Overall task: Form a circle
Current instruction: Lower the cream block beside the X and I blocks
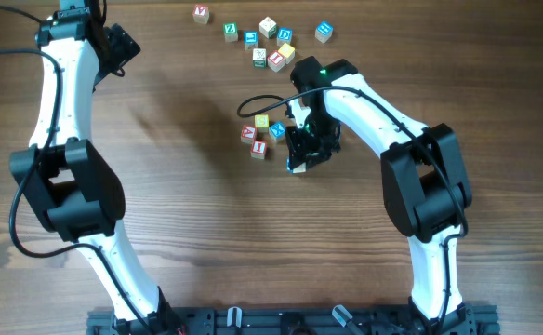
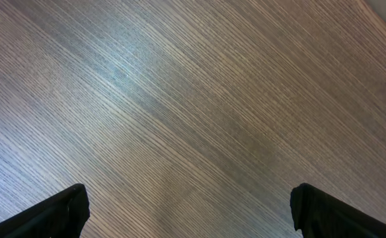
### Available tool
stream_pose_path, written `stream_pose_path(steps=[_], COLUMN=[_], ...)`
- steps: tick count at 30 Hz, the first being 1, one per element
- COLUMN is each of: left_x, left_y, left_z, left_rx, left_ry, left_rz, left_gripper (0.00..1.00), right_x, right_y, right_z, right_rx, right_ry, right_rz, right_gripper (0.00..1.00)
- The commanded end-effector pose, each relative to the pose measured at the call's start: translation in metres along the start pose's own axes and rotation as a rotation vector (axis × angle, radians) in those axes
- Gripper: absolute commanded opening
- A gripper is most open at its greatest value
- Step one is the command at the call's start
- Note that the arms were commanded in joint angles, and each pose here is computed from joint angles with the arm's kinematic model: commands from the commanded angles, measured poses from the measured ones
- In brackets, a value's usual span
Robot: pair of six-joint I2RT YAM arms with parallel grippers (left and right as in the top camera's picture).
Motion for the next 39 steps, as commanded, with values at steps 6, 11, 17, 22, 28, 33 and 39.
stream_pose_path(steps=[6,11,17,22,28,33,39], left_x=[0.001,0.001,0.001,0.001,0.001,0.001,0.001], left_y=[0.004,0.004,0.004,0.004,0.004,0.004,0.004], left_z=[-0.004,-0.004,-0.004,-0.004,-0.004,-0.004,-0.004], left_rx=[-0.019,-0.019,-0.019,-0.019,-0.019,-0.019,-0.019], left_ry=[0.006,0.006,0.006,0.006,0.006,0.006,0.006], left_rz=[0.001,0.001,0.001,0.001,0.001,0.001,0.001], left_gripper=[1.0,1.0,1.0,1.0,1.0,1.0,1.0], right_x=[0.0,-0.004,-0.004,-0.014,-0.018,-0.026,-0.032], right_y=[0.003,0.004,0.005,0.008,0.008,0.008,0.01], right_z=[0.004,0.004,0.004,0.003,0.003,0.0,-0.003], right_rx=[-0.012,-0.023,-0.025,-0.069,-0.08,-0.084,-0.066], right_ry=[0.002,-0.028,-0.028,-0.138,-0.173,-0.206,-0.156], right_rz=[0.018,0.053,0.071,0.133,0.135,0.168,0.194], right_gripper=[0.62,0.66,0.42,0.35,0.3,0.27,0.26])
Point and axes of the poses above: each gripper's point midway between its finger pads, its own z axis out along the fingers, its own x axis along the line the jaws close on, y = z × x, the point moved 8 cm from there along -z, back along the fingers, and after that the axes turned 8 degrees about z, right-handed, at the moved point
